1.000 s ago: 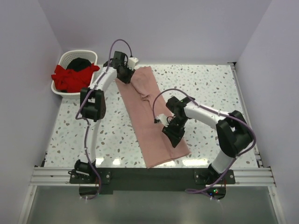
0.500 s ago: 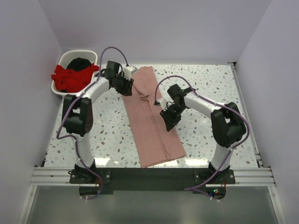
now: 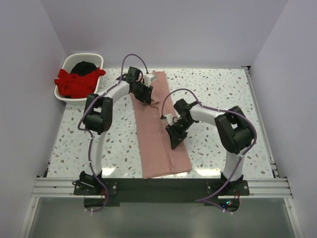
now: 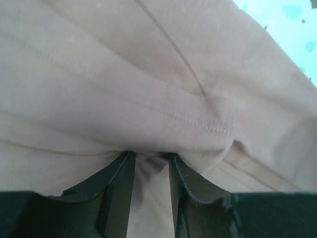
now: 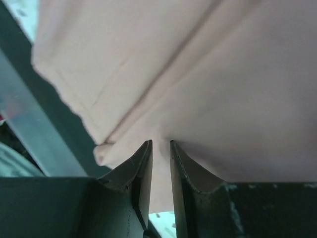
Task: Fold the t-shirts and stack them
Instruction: Fold the tshirt
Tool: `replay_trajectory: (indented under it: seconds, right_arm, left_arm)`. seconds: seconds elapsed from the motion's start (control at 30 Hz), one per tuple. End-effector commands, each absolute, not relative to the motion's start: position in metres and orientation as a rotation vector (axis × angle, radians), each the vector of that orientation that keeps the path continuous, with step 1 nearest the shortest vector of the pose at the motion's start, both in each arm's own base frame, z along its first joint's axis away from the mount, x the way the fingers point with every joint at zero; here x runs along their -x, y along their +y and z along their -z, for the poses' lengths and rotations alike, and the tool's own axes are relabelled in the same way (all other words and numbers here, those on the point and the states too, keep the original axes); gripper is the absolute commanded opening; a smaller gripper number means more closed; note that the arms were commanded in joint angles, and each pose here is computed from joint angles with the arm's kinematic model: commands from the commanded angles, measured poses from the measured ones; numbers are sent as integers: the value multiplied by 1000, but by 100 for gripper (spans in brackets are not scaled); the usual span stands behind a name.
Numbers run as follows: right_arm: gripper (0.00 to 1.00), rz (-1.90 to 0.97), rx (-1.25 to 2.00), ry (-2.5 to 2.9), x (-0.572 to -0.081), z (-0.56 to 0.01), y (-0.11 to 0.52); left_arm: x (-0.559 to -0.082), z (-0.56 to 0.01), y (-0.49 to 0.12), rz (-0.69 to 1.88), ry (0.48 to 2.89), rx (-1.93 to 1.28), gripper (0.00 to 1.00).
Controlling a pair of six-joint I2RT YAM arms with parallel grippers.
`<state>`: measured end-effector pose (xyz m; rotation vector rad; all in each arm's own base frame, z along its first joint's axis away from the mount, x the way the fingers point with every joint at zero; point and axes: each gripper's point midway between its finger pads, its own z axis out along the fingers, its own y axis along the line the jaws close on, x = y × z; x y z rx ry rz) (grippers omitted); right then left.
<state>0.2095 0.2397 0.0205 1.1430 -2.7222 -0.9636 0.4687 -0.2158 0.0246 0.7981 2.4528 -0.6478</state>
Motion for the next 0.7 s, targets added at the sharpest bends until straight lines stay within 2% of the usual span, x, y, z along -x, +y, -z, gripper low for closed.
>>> replay_trajectory:
  seconds: [0.0, 0.1, 0.17, 0.27, 0.3, 0.4, 0.5, 0.57, 0.67]
  right_arm:
    - [25, 1206, -1108, -2604, -198, -55, 260]
    - [29, 1345, -1062, -2654, -231, -89, 261]
    - [31, 1406, -1035, -2757, -271, -113, 257]
    - [32, 1323, -1113, -2942, -326, -129, 253]
    - [32, 1217, -1184, -3063, -354, -137, 251]
    - [32, 1072, -1208, -3231, -404, -130, 252]
    - [30, 989, -1214, -3381, -456, -132, 259]
    - [29, 932, -1161, -3405, -475, -110, 261]
    - [28, 918, -1144, -3470, -500, -107, 269]
  left_arm:
    - [-480, -24, -251, 733, 2411, -845, 39]
    - [-499, -62, -253, 693, 2320, -867, 41]
    - [-501, -78, -250, 652, 2277, -898, 44]
    - [-492, -115, -242, 613, 2206, -914, 46]
    - [-480, -103, -236, 610, 2244, -906, 47]
    - [-471, -113, -230, 587, 2214, -892, 47]
    - [-456, -101, -223, 614, 2261, -864, 48]
    - [-454, -102, -220, 646, 2257, -845, 49]
    - [-452, -98, -210, 645, 2277, -814, 50]
